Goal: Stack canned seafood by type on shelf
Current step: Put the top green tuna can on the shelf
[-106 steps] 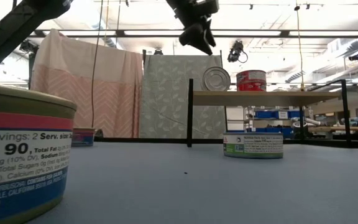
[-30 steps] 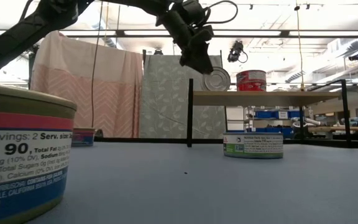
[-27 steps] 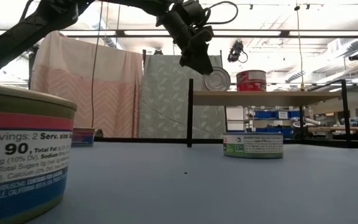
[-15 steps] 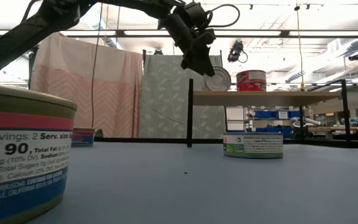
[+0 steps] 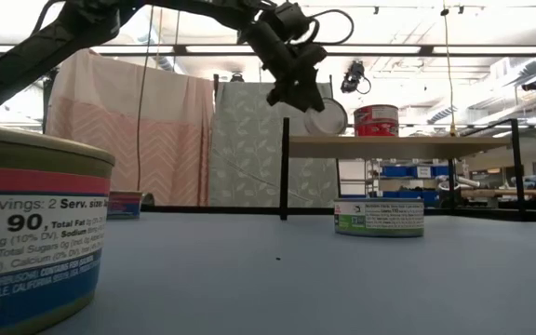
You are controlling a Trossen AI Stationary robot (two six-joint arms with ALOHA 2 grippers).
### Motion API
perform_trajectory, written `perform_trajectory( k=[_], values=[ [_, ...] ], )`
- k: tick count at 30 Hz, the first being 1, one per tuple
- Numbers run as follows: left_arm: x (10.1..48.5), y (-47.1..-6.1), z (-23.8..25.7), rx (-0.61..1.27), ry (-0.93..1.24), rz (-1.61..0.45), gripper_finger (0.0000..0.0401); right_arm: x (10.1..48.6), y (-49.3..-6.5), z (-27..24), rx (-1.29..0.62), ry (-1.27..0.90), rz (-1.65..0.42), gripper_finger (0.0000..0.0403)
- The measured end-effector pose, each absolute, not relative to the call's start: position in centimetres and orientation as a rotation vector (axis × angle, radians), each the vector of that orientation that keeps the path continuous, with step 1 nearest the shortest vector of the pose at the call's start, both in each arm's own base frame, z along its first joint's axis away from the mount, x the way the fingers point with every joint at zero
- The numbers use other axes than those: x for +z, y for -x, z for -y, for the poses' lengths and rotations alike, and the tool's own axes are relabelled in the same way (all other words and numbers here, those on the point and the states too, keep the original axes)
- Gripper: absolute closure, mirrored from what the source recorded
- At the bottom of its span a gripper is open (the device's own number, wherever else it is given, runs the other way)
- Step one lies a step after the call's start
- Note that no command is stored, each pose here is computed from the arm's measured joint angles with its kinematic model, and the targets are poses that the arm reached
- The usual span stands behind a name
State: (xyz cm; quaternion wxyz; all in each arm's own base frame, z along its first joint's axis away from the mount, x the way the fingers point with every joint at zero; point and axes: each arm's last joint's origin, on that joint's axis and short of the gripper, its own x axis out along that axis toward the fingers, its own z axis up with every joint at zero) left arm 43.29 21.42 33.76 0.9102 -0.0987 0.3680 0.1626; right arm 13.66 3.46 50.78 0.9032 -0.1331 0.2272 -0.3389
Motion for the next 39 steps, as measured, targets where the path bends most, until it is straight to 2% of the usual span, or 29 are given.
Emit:
perform_trajectory(
  k=[9,18,31,39],
  values=[
    [36.6,-41.8,-22.1,0.447,0.303,-0.634,0.0255,50.7,-13.7,-3.5,-0.685,0.269,-0.477,0.0397],
    [38.3,-40.7,-23.3,0.577,0.567,-0.47,0.0255,50.7,-13.7,-3.5,-0.682,0.274,-0.479,0.0397],
    [38.0,-41.7,-20.9,0.735,0.927,-0.383,0.0247,50.7,-13.7,-3.5,-0.685,0.278,-0.479,0.0397],
    [37.7,-43.6,-16.3,0.686,1.019,-0.421,0.0245,50.9,-13.5,-3.3,-0.773,0.328,-0.447,0.0397]
  ],
)
